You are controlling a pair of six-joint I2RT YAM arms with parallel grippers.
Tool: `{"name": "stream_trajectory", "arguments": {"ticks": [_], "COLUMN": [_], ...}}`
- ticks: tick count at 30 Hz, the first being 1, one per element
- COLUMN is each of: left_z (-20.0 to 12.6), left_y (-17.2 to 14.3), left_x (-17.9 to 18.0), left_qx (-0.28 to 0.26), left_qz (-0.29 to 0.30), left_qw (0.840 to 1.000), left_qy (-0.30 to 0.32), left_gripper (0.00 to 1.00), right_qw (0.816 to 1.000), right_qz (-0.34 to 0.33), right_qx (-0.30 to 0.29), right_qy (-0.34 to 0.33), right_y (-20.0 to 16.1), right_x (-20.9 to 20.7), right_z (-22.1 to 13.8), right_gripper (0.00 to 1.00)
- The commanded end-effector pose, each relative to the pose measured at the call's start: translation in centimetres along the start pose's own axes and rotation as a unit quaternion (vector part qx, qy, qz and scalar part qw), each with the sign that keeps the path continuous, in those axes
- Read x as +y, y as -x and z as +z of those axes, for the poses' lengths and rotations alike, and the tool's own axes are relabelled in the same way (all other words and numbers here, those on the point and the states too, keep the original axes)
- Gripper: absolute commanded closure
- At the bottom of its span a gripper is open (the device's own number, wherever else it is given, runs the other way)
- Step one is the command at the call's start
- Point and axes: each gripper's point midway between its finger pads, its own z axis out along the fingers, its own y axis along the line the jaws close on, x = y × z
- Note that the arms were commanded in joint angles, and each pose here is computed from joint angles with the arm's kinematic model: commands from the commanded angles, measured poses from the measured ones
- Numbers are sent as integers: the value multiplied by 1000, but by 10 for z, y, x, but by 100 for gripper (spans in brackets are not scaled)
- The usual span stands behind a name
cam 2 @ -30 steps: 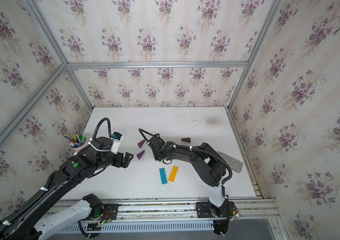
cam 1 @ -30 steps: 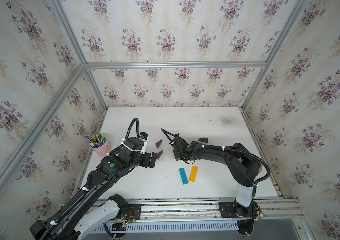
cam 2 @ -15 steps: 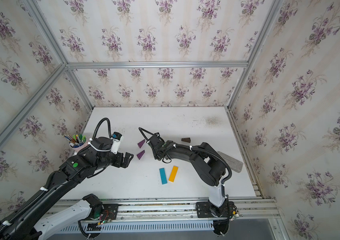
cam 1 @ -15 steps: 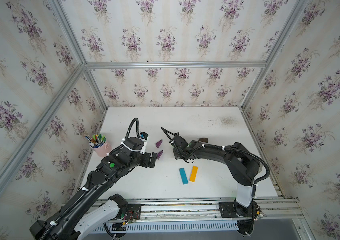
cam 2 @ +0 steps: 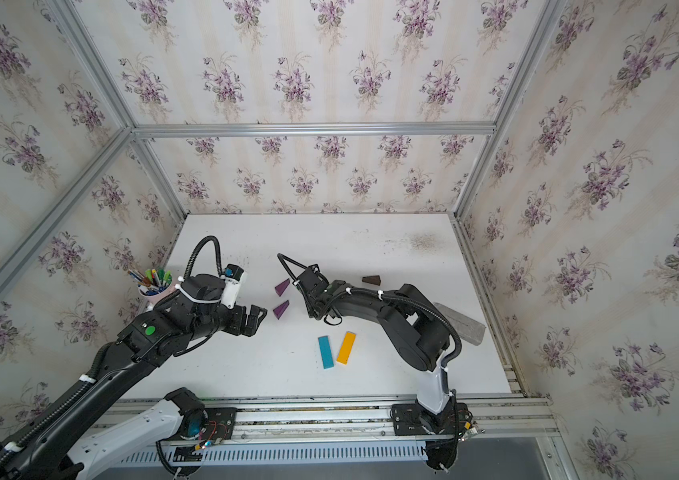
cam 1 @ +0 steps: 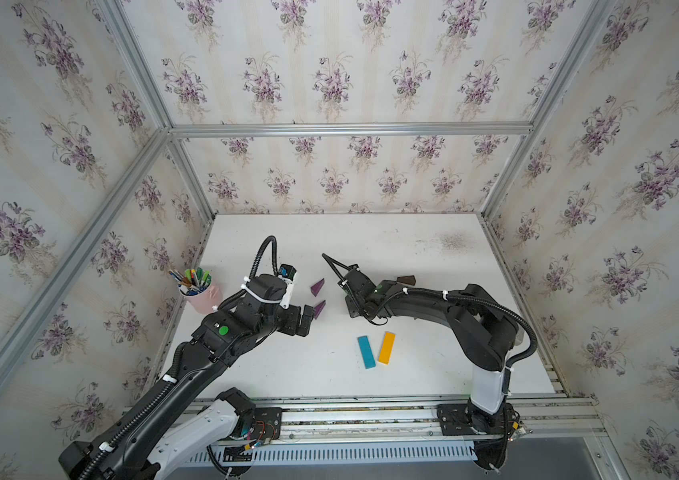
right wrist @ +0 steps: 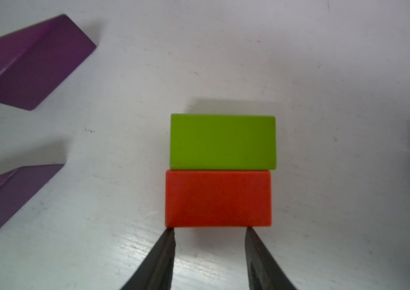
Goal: Assemble a small pinwheel with building blocks
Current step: Assemble the building block at the center of the board.
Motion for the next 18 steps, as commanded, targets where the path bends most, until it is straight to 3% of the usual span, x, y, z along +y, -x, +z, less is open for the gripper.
{"name": "stream_trajectory", "arguments": {"ticks": [1,14,18], "left_z": [0,0,3], "left_y": [-1,-1,-2], "left_x": [-1,-2,-1], "left_qx": [3,3,8], "left_qz": [-1,-2,-2], "left_qw": [1000,1000,1000], "left_qy": [-3,-6,0], "left_gripper": [1,1,1], "right_qw": [1000,1000,999], "right_qz": [12,26,35], "right_qx": [-5,-14,-36], "right_qy": [-1,9,19], "right_y": [4,13,18], "right_x": [1,6,1], "right_z": [2,-1,-22], "right_gripper": [53,53,52]}}
